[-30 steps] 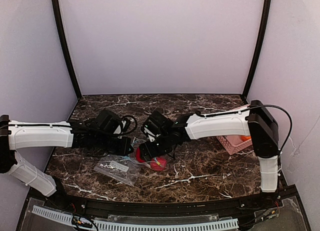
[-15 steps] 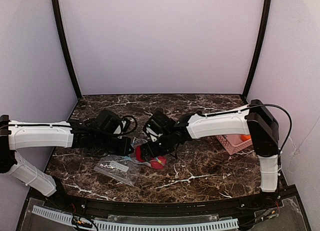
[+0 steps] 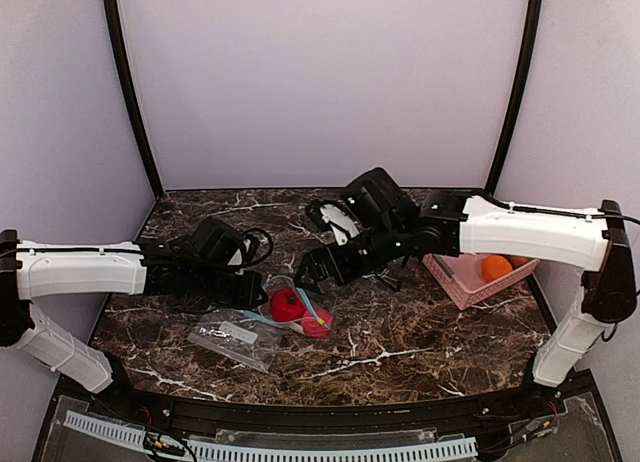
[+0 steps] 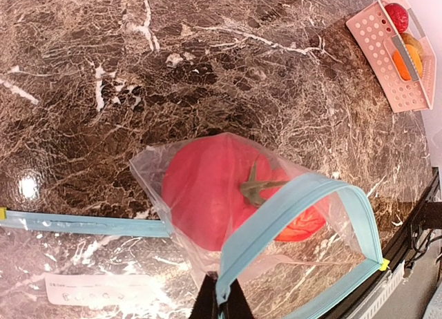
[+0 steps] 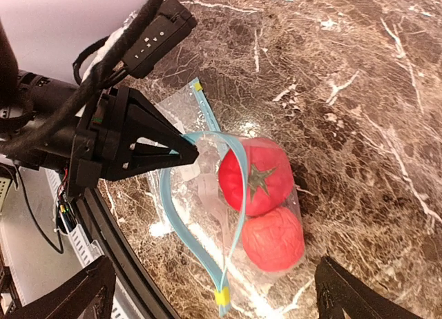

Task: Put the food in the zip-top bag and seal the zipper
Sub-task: Adjust the fake fruit in the zipper food storage bag, then move the fake fruit to the bin.

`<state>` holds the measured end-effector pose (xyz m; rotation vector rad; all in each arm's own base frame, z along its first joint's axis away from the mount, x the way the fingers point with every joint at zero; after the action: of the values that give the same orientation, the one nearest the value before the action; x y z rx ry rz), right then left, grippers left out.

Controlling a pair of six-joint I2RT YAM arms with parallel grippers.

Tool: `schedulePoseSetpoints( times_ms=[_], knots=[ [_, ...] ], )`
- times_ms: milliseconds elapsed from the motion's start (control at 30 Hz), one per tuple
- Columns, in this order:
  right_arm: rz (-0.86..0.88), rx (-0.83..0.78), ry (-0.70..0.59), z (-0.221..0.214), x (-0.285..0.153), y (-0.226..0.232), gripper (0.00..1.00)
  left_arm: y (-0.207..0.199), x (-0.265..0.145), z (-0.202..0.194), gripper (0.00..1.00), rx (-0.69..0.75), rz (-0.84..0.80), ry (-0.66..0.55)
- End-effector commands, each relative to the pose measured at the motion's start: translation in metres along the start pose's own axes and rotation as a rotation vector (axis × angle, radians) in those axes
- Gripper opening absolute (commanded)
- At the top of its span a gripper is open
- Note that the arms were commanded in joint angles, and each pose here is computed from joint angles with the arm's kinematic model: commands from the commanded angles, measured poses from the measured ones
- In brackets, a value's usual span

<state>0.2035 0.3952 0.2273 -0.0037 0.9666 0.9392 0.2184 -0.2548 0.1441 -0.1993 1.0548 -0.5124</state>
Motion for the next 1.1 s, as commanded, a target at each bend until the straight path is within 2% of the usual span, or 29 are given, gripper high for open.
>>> schedulePoseSetpoints(
  times_ms=[0, 367, 633, 800, 967, 1067],
  knots=[
    [-0.164, 0.061, 0.015, -0.016, -0.034, -0.037, 0.99, -0.003, -0.009, 0.008, 0.01, -0.013, -0.015, -0.054],
    [-0.599, 0.416, -0.031, -0.046, -0.126, -0.203, 0.99, -0.003, -0.011, 0.007, 0.01, 0.004, -0.019, -0.060],
    [-0.835, 0.580, -0.006, -0.067, -0.158, -0.311, 0.98, -0.001, -0.014, 0.011, 0.01, -0.004, -0.003, -0.085],
    [-0.969, 0.645, 0.030, -0.081, -0.175, -0.357, 0.98, 0.001, -0.014, 0.011, 0.01, -0.007, 0.006, -0.081],
    [-0.986, 0.697, 0.048, -0.096, -0.182, -0.384, 0.97, 0.002, -0.012, 0.009, 0.01, -0.010, 0.013, -0.070],
    [-0.938, 0.713, 0.061, -0.103, -0.174, -0.392, 0.96, 0.003, -0.009, 0.008, 0.01, -0.008, 0.015, -0.060]
  ],
)
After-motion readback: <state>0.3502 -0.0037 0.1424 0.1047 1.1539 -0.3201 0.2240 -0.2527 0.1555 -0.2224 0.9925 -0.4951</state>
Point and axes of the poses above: each gripper's point midway between its finger pads, its own x axis out along the fingers, its own y axis along the line the jaws close on, z = x × y, the point moved 4 cm from there along -x, back along the fingers, and after that the axes turned 2 degrees about x, right-handed, at the moved point
